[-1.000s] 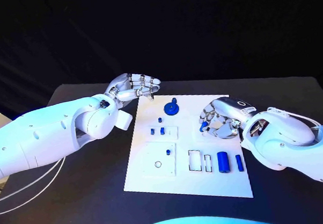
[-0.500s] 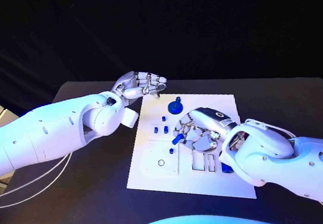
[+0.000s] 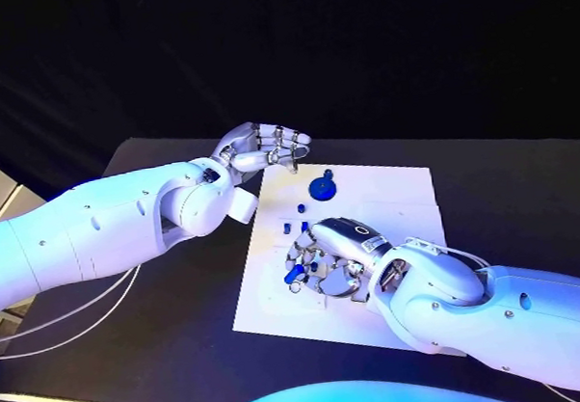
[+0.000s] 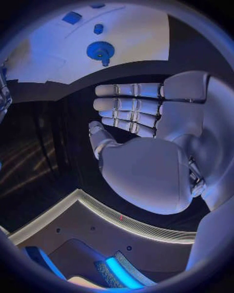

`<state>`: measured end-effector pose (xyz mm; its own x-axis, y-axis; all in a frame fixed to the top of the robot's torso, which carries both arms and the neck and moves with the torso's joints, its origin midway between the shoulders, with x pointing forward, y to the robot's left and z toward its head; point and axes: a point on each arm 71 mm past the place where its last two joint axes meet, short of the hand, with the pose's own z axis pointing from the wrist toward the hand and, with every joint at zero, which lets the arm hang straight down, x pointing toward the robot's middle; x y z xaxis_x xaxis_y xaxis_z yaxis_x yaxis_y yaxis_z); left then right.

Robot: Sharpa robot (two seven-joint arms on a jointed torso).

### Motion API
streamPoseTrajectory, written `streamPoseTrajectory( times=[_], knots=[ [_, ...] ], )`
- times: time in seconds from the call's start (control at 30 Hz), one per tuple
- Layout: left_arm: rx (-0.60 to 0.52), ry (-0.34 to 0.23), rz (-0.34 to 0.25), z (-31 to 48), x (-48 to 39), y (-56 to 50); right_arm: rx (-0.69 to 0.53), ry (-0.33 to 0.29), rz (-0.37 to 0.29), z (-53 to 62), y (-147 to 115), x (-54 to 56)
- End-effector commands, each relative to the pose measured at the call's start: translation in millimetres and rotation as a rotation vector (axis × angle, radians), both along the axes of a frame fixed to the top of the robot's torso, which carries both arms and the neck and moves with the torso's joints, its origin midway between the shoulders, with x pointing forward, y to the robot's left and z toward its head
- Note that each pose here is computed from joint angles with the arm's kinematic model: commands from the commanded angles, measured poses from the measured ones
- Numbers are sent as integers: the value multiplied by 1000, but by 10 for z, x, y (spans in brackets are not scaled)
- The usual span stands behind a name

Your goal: Assemble the parts on the task board

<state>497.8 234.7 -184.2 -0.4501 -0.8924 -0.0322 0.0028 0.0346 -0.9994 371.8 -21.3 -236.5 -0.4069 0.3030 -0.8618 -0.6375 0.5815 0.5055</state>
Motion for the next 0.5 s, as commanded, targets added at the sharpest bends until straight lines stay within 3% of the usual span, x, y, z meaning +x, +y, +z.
streamPoseTrajectory(
  times=[0.03, 0.5],
  knots=[
    [-17, -1, -16, 11, -6, -23, -46, -23, 38, -47, 26, -6],
    [-15, 3, -17, 9, -8, -17, -147, -34, 44, -167, 40, 6]
  ],
)
